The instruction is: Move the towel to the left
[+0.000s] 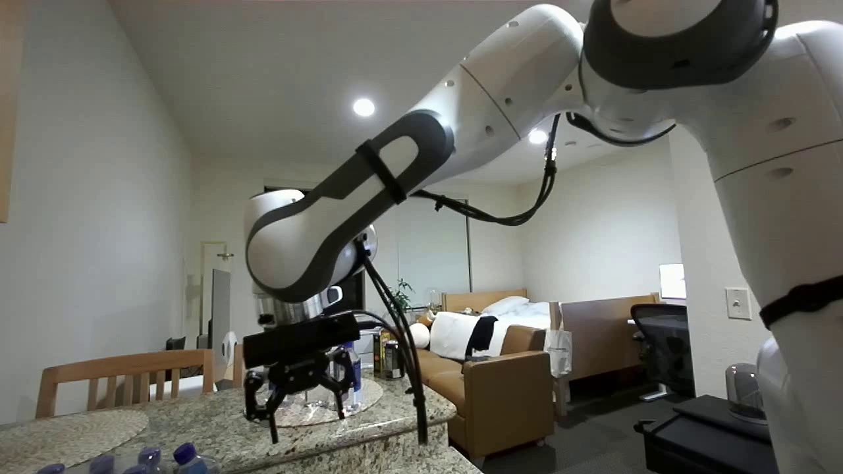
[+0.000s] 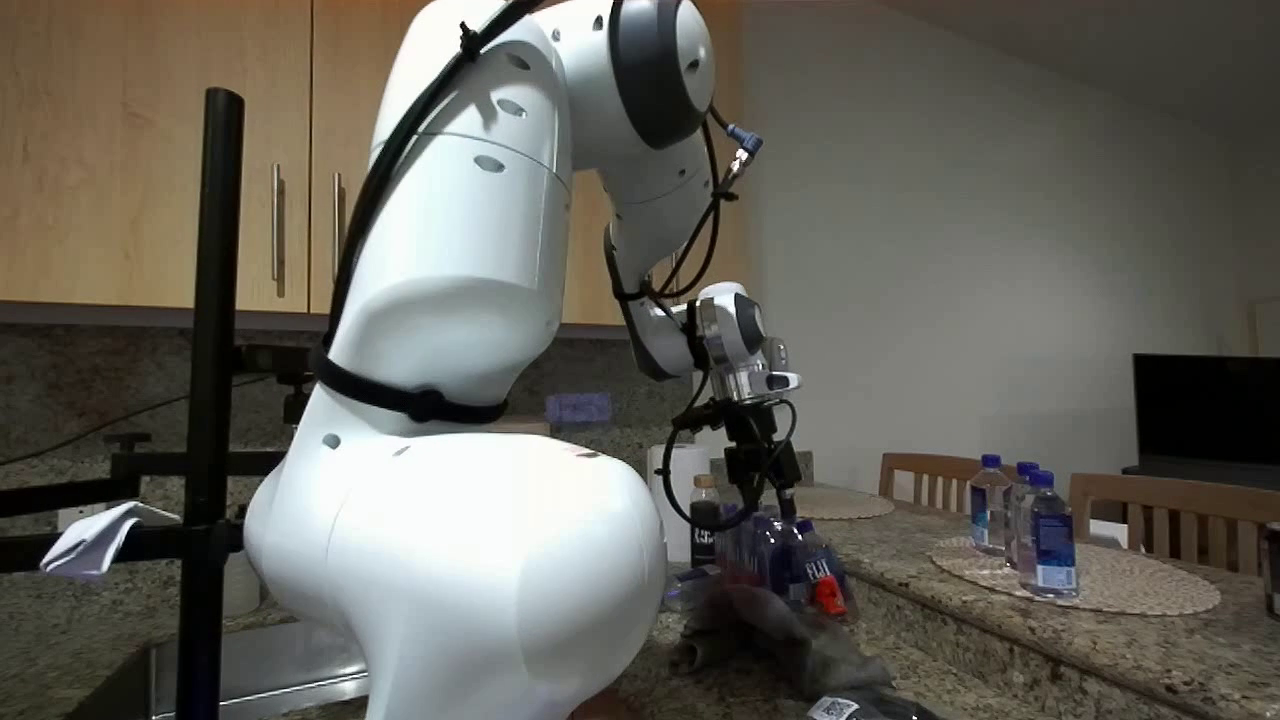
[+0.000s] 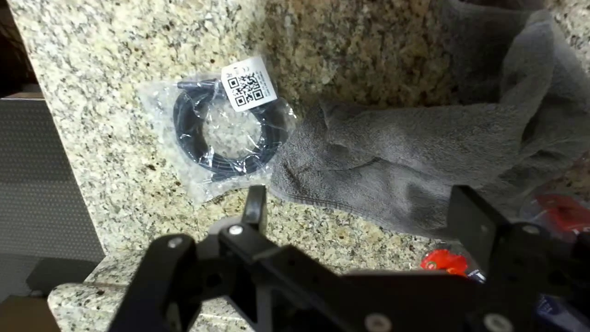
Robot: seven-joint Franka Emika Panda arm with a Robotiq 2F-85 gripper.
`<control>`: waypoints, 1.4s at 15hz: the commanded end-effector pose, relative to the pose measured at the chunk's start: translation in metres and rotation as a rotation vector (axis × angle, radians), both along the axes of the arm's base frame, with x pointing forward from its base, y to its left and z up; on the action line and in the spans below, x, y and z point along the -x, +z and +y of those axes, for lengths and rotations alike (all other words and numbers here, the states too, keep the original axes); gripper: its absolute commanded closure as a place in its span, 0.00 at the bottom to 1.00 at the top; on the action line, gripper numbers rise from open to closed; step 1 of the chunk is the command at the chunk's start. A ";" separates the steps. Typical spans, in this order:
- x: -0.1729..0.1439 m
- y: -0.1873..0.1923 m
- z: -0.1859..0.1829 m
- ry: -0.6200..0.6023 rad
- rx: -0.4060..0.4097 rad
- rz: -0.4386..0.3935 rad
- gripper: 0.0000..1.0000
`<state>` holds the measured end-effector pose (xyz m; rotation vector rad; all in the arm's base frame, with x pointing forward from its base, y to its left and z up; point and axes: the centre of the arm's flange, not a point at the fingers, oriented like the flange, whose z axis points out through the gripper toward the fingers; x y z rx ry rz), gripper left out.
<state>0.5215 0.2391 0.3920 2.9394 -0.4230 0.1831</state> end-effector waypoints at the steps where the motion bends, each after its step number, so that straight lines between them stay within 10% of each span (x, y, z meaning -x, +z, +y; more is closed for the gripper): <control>1: 0.037 0.022 -0.039 0.074 -0.023 0.022 0.00; 21: 0.083 0.072 -0.112 0.103 -0.128 -0.002 0.00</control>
